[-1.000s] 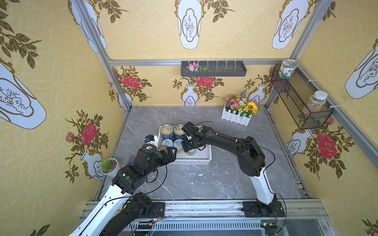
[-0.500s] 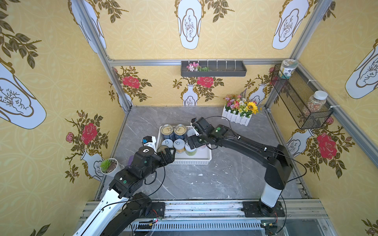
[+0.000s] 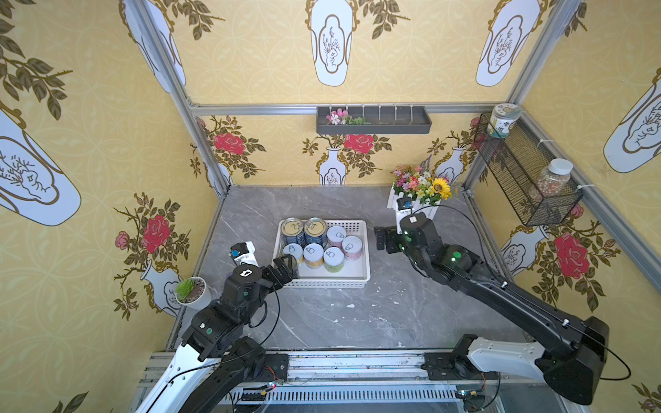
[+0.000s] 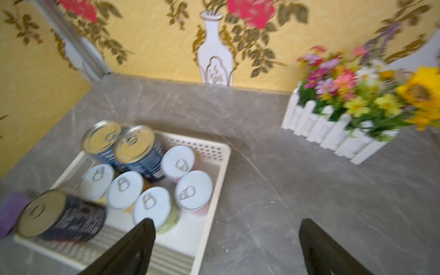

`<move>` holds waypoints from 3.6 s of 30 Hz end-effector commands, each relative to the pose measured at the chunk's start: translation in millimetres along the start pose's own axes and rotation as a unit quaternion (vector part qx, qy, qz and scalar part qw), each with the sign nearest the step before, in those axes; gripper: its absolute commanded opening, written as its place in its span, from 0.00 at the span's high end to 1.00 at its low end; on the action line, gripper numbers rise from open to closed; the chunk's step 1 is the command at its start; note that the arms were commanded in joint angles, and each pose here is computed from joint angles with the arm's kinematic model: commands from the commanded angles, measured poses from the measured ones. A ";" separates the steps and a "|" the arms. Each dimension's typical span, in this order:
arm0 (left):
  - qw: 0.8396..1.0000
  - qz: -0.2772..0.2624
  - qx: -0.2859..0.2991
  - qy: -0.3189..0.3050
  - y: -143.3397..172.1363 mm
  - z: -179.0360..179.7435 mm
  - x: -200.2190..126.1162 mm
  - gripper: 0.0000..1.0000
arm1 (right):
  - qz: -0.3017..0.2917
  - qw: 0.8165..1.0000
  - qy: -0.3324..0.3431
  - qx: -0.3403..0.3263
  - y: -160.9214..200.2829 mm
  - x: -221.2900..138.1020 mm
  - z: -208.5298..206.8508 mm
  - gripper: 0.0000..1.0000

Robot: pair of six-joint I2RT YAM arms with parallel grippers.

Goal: Put the canned food in the basket
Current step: Place the canned food in the basket, then reset both arms

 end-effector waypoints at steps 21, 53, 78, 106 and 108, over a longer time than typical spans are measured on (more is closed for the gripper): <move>0.902 -0.379 0.156 -0.133 41.4 96.3 56.5 0.00 | -0.022 0.970 0.239 0.043 115.0 79.7 -164.3 0.03; 0.941 -0.258 0.159 -0.151 12.2 135.6 134.5 0.00 | -0.199 0.964 0.144 0.098 139.5 49.3 -195.9 0.03; 0.941 -0.258 0.158 -0.150 13.1 135.7 132.9 0.00 | -0.028 0.997 0.059 0.030 177.0 88.5 -174.5 0.03; 0.944 -0.253 0.156 -0.146 12.7 135.7 133.2 0.00 | -0.029 0.996 0.086 0.027 176.7 87.2 -172.5 0.03; 0.944 -0.252 0.156 -0.146 13.0 135.8 133.4 0.00 | -0.026 0.996 0.083 0.027 177.1 88.0 -172.2 0.03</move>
Point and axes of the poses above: each gripper's point midway between its finger pads, its own x axis out along the fingers, its own z axis along the line the jaws close on, y = z × x, the point moved 8 cm from there along -x, back along the fingers, and after that the axes turned 1 degree about -x, right-handed, at the moved point
